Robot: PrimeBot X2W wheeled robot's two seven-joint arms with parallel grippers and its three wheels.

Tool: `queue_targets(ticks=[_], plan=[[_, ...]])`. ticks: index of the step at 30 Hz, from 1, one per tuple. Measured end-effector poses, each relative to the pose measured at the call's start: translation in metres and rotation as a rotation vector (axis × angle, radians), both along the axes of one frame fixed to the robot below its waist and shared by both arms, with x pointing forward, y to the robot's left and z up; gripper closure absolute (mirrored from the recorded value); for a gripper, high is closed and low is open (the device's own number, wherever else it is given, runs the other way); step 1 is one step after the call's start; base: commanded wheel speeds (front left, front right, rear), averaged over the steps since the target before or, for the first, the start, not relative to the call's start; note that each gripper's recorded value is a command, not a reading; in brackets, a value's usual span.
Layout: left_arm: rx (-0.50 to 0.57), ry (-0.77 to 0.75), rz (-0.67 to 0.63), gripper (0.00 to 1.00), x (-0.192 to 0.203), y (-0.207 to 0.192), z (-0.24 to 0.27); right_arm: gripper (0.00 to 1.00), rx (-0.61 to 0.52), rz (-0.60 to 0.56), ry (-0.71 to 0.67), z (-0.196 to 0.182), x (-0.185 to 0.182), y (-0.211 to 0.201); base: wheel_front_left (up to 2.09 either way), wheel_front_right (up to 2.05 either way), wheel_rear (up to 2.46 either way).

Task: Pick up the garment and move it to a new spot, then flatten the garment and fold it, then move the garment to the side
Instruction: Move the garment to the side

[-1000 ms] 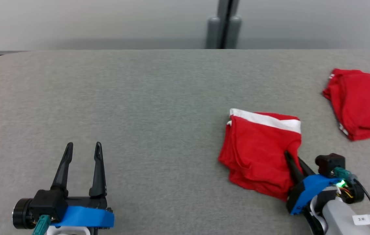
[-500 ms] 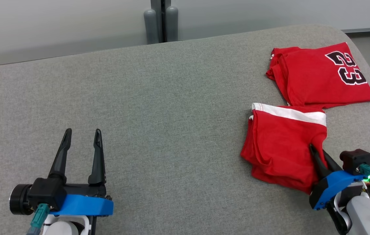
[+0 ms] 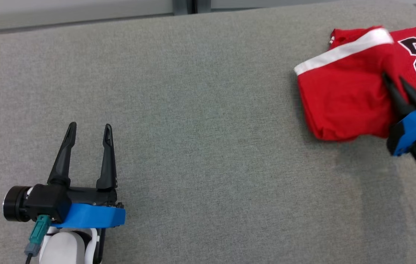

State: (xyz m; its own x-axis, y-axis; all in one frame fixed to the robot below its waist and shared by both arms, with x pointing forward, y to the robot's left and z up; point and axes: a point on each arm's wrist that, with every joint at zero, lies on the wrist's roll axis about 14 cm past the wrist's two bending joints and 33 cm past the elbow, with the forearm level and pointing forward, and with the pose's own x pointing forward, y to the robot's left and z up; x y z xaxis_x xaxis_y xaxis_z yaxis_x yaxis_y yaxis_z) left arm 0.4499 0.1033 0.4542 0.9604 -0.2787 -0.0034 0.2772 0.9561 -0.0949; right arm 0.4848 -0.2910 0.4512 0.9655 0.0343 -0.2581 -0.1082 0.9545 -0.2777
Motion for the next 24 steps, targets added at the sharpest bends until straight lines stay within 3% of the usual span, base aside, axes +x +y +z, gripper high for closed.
queue_targets(ticks=[6, 13, 24], plan=[[0.020, 0.034, -0.006, 0.00, 0.017, 0.002, -0.025, 1.00, -0.157, -0.024, 0.046, 0.009, 0.036, -0.051, 0.00, 0.00, 0.00], [0.027, 0.037, -0.019, 0.00, 0.036, 0.000, -0.042, 1.00, -0.283, -0.112, 0.153, 0.005, 0.046, -0.118, 0.00, 0.00, 0.00], [0.036, 0.021, -0.026, 0.00, 0.049, 0.000, -0.051, 1.00, -0.310, -0.214, 0.264, -0.018, 0.053, -0.153, 0.00, 0.00, 0.00]])
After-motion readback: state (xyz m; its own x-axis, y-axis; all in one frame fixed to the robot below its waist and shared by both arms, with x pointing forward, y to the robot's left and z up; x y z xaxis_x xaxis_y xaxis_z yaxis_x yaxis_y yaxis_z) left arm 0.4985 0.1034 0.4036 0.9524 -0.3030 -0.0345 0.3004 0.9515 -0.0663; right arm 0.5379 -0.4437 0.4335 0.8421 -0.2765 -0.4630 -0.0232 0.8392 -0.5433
